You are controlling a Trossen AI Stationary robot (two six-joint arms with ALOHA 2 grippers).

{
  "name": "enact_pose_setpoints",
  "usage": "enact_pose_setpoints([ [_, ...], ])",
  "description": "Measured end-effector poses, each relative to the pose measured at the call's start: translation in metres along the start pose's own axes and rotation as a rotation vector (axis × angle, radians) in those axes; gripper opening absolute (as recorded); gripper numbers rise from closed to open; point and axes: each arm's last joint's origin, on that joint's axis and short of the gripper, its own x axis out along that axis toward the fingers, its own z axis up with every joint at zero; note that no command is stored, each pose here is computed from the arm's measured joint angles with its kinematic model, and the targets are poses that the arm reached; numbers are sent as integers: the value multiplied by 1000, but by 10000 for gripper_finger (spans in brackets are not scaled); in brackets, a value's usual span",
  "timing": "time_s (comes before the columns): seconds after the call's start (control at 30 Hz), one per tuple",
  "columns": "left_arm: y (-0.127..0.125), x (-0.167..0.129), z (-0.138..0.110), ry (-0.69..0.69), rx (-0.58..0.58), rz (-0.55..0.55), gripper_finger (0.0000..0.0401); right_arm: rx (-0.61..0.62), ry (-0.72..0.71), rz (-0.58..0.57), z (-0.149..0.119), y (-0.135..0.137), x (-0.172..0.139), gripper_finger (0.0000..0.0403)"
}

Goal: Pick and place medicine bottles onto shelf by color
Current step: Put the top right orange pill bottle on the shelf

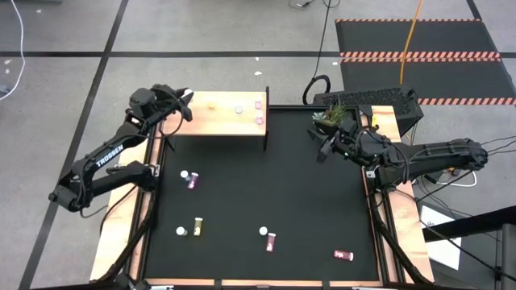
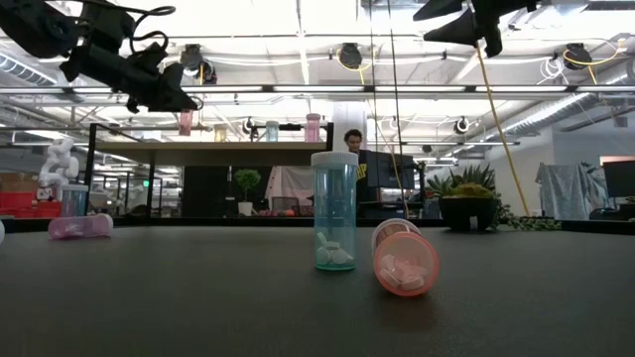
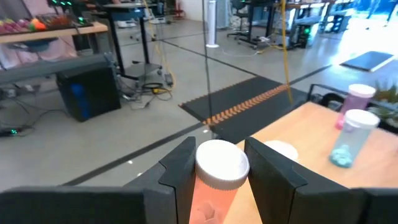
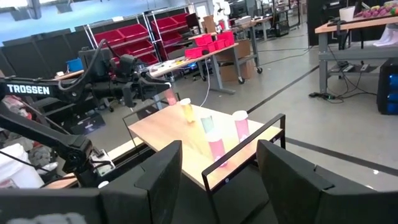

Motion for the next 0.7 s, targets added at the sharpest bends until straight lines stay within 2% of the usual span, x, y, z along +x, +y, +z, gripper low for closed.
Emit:
enact_pose_setpoints([
  [0.23, -3, 0, 0, -1, -13, -19, 131, -5, 0, 0, 0, 0, 0, 203],
  [0.43, -4, 0, 0, -9, 94, -110, 131, -27, 0, -1, 0, 0, 0, 203],
  [0.7, -1, 12, -9, 42, 67, -115, 131, -28, 7, 17, 0, 0, 0, 203],
])
